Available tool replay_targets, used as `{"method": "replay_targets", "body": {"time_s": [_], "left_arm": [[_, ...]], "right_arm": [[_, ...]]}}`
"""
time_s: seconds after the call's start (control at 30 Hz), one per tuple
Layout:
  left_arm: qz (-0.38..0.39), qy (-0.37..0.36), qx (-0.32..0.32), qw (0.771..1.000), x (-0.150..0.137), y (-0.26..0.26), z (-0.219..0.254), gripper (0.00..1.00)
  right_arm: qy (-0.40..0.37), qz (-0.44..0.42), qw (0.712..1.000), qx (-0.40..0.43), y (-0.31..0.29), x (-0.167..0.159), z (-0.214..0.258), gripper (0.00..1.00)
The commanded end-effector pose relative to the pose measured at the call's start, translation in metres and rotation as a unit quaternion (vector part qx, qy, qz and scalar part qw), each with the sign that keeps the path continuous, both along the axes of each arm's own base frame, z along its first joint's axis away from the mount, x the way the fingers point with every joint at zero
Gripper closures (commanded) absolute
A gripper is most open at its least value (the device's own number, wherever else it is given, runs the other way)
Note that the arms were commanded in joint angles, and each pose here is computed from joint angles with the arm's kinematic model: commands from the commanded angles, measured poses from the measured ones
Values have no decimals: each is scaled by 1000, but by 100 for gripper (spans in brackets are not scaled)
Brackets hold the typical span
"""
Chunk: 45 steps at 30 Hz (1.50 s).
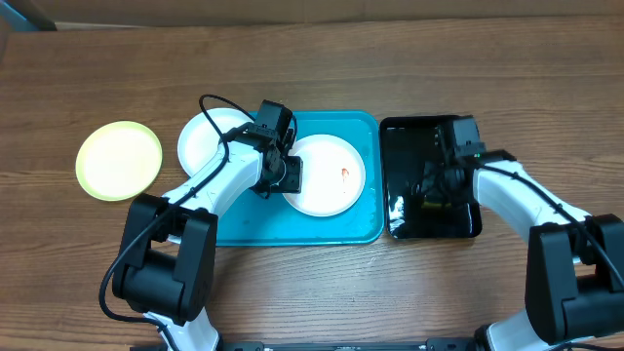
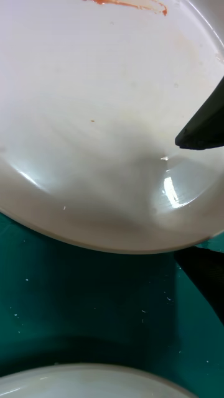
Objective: Clean dirty plates on tray and stack at the side
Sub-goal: 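Grasp the green sponge with the right gripper and dip it in water, then press and squeeze the sponge in the water with the right gripper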
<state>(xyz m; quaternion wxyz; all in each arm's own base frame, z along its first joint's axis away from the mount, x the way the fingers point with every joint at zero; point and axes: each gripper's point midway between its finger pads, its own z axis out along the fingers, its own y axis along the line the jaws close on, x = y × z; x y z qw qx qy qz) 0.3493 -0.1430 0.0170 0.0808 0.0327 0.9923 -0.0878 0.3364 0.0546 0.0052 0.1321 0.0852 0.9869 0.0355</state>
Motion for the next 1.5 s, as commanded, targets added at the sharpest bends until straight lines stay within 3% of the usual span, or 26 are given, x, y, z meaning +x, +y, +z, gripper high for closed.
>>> {"method": "replay_targets", "body": {"time_s": [0.0,0.1,0.2,0.27,0.37,0.6,0.7,0.87,0.97,1.1,1.13,1.17,1.2,1.23,1.27,1.47], "left_arm": [[-10,-4,-4,1000,4,-6,1,48],[-10,-4,-4,1000,4,-6,1,47],[-10,-4,-4,1000,4,-6,1,47],[-10,-4,-4,1000,4,-6,1,47],[-10,-5,-4,1000,4,-6,1,46],[-10,-16,-4,1000,10,-7,1,42],[-10,-13,-3,1000,9,-6,0,45],[-7,-21,5,1000,13,-4,0,73],[-4,-32,16,999,17,0,0,76],[-4,-30,17,999,16,0,0,95],[-4,-28,17,999,15,0,-1,96],[-4,-27,17,999,15,1,-1,95],[-4,-27,17,999,14,1,-1,86],[-3,-28,17,999,15,1,-1,69],[-3,-31,16,999,16,0,-1,62],[6,-40,10,999,21,-2,0,63]], "right_arm": [[-2,-1,1000,-4,-3,-5,-7,44],[-2,-1,1000,-3,-2,-5,-7,57],[-3,-1,1000,-2,-2,-4,-7,54],[-3,0,1000,2,-1,-4,-7,59],[-10,2,1000,6,1,2,-2,96],[-9,2,1000,5,3,13,20,96],[2,2,1000,3,3,17,39,96],[13,5,1000,1,5,22,69,96],[18,34,999,-7,4,20,73,96],[31,45,998,-12,3,14,71,96],[33,45,998,-12,3,13,71,96],[35,48,998,-13,3,12,71,96],[37,49,998,-13,3,11,71,96],[41,49,998,-13,3,9,70,96],[43,49,998,-14,3,8,70,96],[53,49,997,-15,2,3,69,96]]}}
